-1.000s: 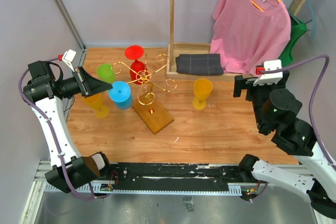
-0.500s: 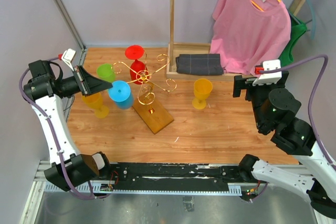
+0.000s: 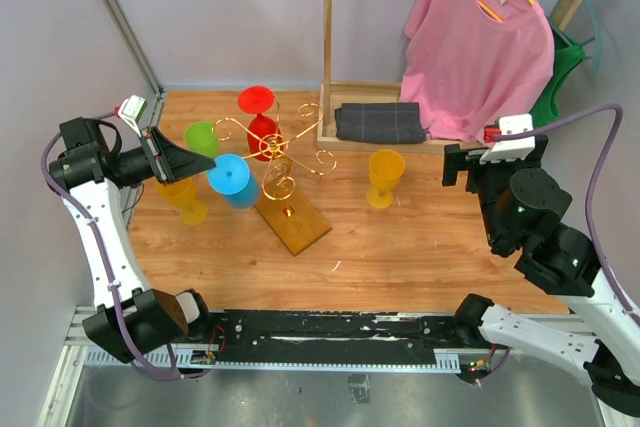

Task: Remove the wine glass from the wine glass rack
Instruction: Pick up the wine glass from the wine rack.

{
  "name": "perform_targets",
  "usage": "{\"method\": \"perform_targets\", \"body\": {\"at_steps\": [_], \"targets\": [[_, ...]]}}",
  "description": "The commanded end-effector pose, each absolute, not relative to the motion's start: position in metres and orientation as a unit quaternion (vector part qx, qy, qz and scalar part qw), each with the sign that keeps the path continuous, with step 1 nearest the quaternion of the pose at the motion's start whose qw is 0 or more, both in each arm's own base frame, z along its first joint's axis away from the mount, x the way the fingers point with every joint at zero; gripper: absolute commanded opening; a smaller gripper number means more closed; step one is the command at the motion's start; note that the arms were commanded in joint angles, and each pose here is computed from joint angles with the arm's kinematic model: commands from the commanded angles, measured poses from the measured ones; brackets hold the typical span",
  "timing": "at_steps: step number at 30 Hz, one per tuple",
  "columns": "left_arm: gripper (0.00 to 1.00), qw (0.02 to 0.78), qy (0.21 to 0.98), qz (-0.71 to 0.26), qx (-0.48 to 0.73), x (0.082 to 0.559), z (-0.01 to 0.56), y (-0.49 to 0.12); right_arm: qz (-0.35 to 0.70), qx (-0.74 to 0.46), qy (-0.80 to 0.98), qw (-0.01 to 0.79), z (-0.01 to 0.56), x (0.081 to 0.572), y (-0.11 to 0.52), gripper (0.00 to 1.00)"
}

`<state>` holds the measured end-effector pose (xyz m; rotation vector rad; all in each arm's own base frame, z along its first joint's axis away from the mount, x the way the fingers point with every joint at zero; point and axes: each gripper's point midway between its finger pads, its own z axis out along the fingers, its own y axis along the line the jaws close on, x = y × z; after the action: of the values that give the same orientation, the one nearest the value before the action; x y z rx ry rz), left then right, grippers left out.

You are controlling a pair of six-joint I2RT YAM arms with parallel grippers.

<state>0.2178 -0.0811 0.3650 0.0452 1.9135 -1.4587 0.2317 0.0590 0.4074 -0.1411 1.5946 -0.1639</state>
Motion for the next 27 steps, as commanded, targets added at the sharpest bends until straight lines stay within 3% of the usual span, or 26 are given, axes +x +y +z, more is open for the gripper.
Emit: {"method": "perform_targets", "body": {"at_steps": [1, 27], "targets": [[0.00, 0.344, 0.715, -0.608, 0.015, 0.2126, 0.3696, -0.0865, -0.058, -0.057, 0.712, 0.697, 0.4066, 0.2304, 0.0627, 0.98], [0.00, 0.335, 0.716, -0.613, 0.013, 0.2153, 0.3687, -0.0871, -0.054, -0.066, 0.718, 0.690, 0.3984, 0.2298, 0.0654, 0.99]]}}
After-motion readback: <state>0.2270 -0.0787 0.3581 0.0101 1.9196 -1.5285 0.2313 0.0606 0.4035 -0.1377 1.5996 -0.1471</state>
